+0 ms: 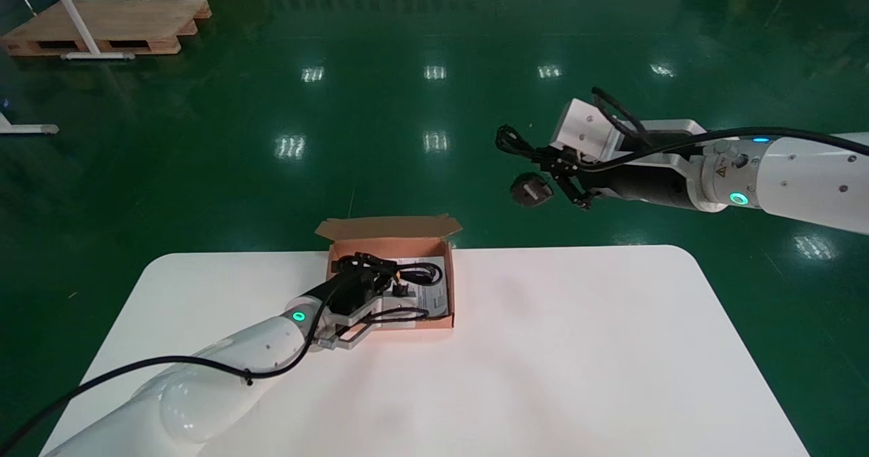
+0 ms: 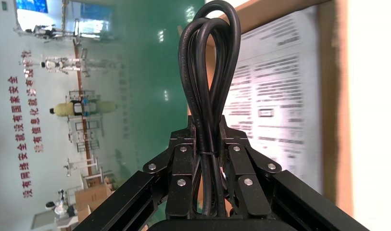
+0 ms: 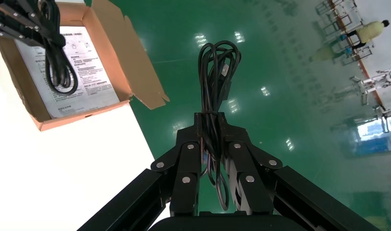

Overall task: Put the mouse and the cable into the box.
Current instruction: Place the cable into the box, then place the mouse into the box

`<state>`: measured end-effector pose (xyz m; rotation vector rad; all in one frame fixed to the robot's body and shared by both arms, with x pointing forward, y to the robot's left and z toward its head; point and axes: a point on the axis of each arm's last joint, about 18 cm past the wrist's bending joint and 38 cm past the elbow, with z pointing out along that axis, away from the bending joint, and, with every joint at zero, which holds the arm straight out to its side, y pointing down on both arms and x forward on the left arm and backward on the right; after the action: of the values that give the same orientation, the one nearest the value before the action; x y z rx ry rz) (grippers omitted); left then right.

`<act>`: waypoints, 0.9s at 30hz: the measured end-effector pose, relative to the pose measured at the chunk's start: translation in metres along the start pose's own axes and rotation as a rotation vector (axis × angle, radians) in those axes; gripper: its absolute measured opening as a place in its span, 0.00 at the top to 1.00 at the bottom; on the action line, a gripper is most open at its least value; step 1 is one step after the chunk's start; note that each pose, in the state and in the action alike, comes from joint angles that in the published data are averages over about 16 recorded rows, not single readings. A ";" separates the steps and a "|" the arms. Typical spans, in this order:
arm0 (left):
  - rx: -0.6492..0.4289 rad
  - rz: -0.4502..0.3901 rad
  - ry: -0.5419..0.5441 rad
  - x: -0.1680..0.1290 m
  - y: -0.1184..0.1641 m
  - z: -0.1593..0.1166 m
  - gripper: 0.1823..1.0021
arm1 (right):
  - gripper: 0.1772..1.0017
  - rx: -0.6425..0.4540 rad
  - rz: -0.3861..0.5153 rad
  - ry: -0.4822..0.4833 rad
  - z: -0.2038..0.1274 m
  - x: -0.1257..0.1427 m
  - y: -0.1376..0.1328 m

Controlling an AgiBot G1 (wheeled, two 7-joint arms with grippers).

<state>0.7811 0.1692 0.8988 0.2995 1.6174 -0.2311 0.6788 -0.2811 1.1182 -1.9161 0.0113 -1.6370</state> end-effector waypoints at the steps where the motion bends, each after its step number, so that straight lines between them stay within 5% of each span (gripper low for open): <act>1: -0.002 0.003 -0.001 0.003 -0.001 0.001 0.91 | 0.93 0.000 -0.001 0.000 0.000 0.000 0.000; 15: -0.024 0.031 0.005 0.013 0.000 0.003 0.89 | 0.93 0.002 -0.004 -0.001 0.000 -0.001 -0.002; 27: -0.013 0.029 0.003 0.011 -0.002 0.003 0.74 | 0.93 0.000 -0.001 0.000 0.000 0.000 0.000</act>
<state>0.7823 0.1671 0.8876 0.3129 1.6161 -0.1982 0.6786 -0.2808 1.1181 -1.9163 0.0104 -1.6369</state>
